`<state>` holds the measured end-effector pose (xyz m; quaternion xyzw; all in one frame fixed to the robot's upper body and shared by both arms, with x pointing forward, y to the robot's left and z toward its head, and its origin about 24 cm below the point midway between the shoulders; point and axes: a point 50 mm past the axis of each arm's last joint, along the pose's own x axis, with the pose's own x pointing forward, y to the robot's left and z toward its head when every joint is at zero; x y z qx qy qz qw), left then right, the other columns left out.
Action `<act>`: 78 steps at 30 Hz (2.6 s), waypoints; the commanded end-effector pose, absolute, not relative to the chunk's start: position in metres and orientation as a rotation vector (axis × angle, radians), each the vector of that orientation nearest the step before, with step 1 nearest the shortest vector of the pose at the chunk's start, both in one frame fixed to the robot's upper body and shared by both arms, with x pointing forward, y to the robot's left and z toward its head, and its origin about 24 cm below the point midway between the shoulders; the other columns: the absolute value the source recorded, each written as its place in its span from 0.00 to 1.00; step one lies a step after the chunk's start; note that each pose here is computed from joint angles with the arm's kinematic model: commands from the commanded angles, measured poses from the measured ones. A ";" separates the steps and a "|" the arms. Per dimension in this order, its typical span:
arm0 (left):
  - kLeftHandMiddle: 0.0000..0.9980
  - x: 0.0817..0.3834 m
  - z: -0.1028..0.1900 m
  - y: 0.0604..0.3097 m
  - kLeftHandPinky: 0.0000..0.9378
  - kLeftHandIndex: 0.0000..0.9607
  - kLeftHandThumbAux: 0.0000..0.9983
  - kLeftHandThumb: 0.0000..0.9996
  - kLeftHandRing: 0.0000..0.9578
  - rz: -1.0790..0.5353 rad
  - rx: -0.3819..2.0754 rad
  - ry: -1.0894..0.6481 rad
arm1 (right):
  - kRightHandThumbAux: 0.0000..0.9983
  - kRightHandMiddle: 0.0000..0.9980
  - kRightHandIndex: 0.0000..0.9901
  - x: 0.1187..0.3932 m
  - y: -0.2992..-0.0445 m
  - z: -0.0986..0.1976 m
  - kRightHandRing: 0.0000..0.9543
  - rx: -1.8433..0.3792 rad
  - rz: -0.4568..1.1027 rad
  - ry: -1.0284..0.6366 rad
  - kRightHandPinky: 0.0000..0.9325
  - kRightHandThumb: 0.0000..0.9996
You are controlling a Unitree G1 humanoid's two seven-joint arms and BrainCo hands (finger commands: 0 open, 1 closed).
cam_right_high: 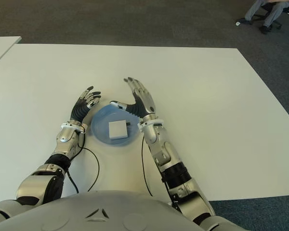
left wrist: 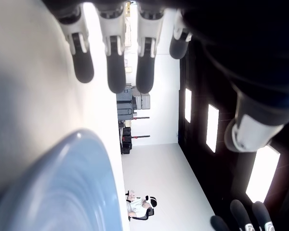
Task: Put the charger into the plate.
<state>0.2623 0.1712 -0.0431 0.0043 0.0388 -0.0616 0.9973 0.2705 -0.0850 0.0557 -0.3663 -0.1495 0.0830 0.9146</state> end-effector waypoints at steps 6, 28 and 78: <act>0.24 0.226 -0.084 0.168 0.24 0.08 0.57 0.00 0.25 -0.096 -0.027 0.315 | 0.35 0.00 0.00 0.289 -0.111 0.029 0.00 -0.418 0.133 -0.212 0.00 0.14; 0.23 0.222 -0.087 0.177 0.21 0.10 0.53 0.00 0.24 -0.048 -0.035 0.327 | 0.73 0.01 0.00 0.273 -0.124 -0.041 0.00 0.019 -0.024 0.058 0.02 0.09; 0.00 0.227 -0.081 0.176 0.00 0.00 0.61 0.00 0.00 0.224 -0.109 0.256 | 0.60 0.10 0.07 0.271 -0.125 -0.054 0.08 -0.001 0.180 0.193 0.07 0.00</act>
